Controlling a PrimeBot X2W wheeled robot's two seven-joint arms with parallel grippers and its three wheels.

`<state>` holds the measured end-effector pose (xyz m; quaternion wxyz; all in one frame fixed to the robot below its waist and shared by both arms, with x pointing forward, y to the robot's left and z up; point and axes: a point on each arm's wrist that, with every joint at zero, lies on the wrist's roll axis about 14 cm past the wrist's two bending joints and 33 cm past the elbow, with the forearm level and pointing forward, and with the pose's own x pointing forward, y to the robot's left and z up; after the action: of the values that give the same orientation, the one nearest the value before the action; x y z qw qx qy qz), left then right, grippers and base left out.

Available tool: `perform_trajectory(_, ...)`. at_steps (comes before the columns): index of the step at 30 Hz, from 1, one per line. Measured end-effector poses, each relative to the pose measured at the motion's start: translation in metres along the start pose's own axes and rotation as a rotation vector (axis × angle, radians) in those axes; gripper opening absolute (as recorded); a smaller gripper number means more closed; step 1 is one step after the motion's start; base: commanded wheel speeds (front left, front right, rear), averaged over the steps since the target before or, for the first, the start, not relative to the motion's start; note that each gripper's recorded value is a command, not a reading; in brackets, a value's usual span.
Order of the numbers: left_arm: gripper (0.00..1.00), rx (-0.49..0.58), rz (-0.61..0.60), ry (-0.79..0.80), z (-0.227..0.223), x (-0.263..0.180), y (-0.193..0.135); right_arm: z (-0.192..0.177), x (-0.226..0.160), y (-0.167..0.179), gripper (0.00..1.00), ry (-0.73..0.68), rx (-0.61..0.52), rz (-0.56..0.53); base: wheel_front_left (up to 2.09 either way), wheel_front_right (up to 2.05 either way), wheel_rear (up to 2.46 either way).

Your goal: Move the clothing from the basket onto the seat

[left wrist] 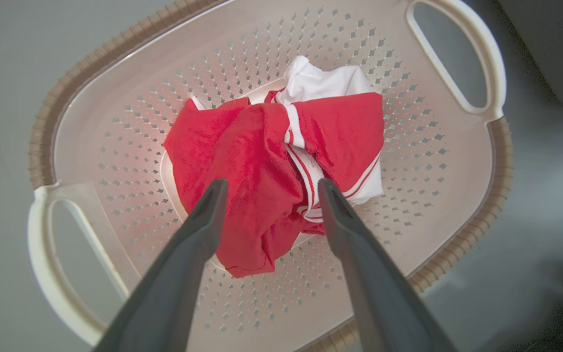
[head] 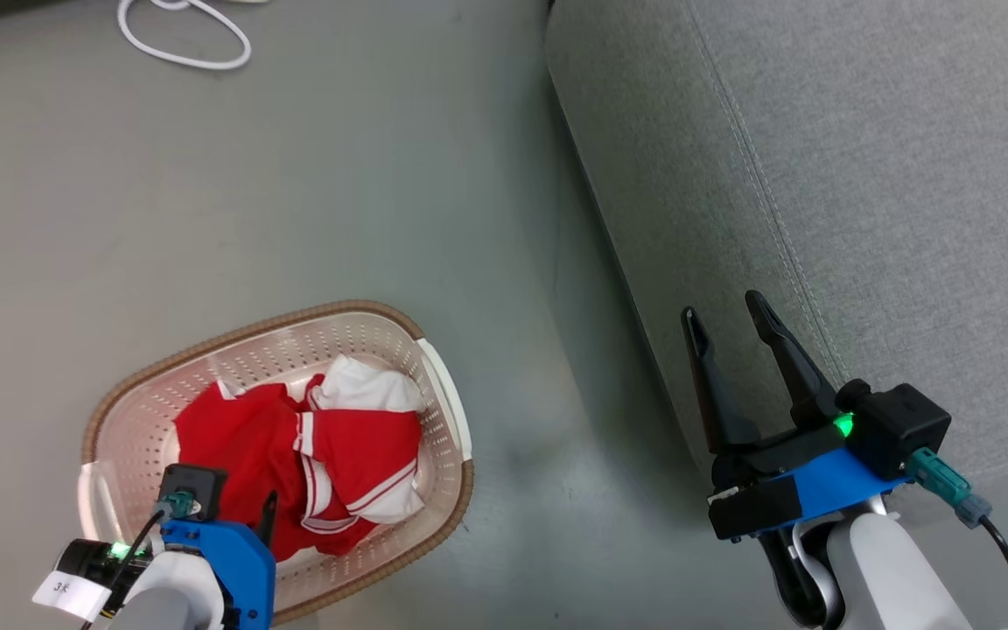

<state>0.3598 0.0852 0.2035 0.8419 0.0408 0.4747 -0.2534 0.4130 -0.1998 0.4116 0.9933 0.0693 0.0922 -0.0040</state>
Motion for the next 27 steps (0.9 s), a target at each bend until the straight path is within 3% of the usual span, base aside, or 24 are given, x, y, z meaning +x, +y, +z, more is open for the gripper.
perform_trajectory(12,1.0,0.104,-0.09,0.251,-0.052,0.05,0.0,-0.031,0.006,-0.031,1.0,0.08,0.019,-0.092,0.0,0.0,0.0)
perform_trajectory(18,1.0,0.178,-0.042,0.321,-0.066,0.064,0.011,-0.039,0.007,-0.039,1.0,0.103,0.01,-0.115,0.0,0.0,0.0)
perform_trajectory(24,1.0,0.184,0.034,0.359,-0.07,0.07,0.026,-0.047,0.009,-0.039,1.0,0.122,0.004,-0.114,0.0,0.0,0.0)
perform_trajectory(25,0.76,0.183,0.039,0.362,-0.07,0.07,0.027,-0.047,0.009,-0.039,1.0,0.124,0.004,-0.114,0.0,0.0,0.0)
perform_trajectory(26,0.22,0.184,0.044,0.359,-0.069,0.071,0.028,-0.048,0.009,-0.039,1.0,0.125,0.004,-0.113,0.0,0.0,0.0)
perform_trajectory(27,0.0,0.184,0.048,0.351,-0.066,0.072,0.029,-0.049,0.01,-0.038,1.0,0.127,0.004,-0.111,0.0,0.0,0.0)
